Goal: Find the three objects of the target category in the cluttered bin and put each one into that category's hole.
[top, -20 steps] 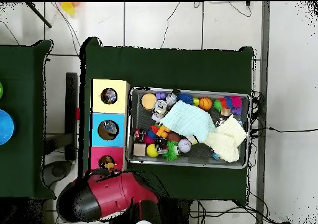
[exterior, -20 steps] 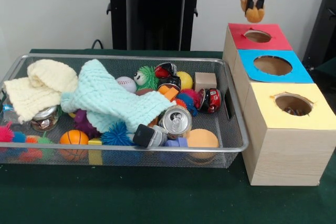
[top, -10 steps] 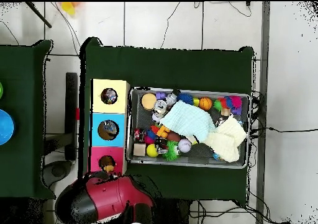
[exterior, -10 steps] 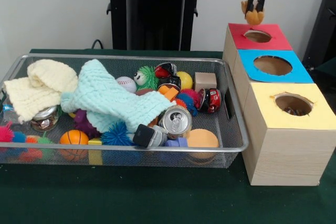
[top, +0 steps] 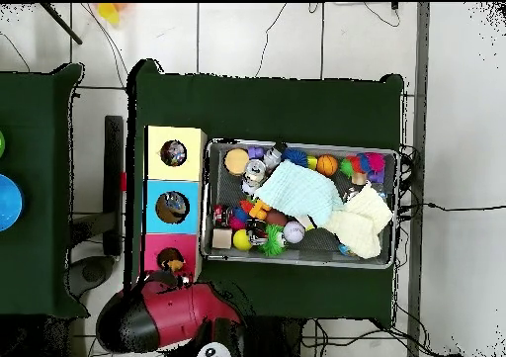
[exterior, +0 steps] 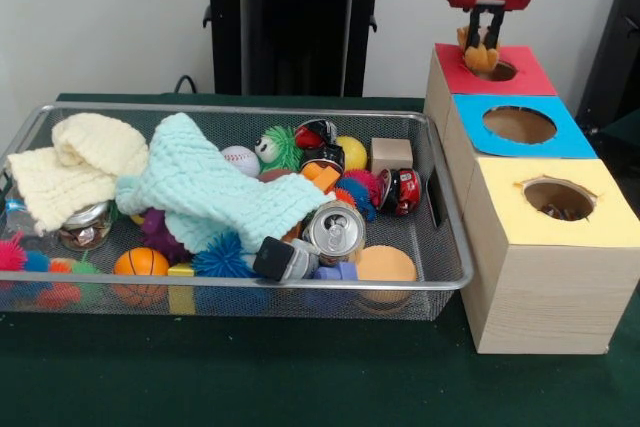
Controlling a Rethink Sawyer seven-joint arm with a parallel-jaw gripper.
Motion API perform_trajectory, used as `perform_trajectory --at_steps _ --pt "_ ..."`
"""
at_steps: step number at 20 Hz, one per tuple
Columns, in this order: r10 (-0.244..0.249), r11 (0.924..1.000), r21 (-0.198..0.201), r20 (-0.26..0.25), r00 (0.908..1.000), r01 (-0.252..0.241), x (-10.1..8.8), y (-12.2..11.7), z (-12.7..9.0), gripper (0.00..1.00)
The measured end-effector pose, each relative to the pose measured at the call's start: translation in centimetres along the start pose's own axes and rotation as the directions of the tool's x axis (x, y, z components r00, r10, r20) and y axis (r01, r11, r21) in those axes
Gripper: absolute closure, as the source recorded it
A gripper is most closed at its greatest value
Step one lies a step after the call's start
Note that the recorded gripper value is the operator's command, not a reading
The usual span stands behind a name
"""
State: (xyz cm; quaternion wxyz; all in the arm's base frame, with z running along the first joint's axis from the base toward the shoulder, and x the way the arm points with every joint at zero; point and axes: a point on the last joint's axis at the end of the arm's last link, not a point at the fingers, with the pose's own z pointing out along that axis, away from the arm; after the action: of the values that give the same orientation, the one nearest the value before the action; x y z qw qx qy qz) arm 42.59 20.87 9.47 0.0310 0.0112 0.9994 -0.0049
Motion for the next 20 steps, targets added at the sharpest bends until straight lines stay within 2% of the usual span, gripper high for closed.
perform_trajectory --at_steps 7,20 --pt "0.041 0.9991 0.012 0.006 0.9991 -0.041 -0.03 0.17 -0.01 1.0" --pt "0.087 0.9956 0.035 0.01 0.9962 -0.087 -0.04 0.55 -0.02 1.0"
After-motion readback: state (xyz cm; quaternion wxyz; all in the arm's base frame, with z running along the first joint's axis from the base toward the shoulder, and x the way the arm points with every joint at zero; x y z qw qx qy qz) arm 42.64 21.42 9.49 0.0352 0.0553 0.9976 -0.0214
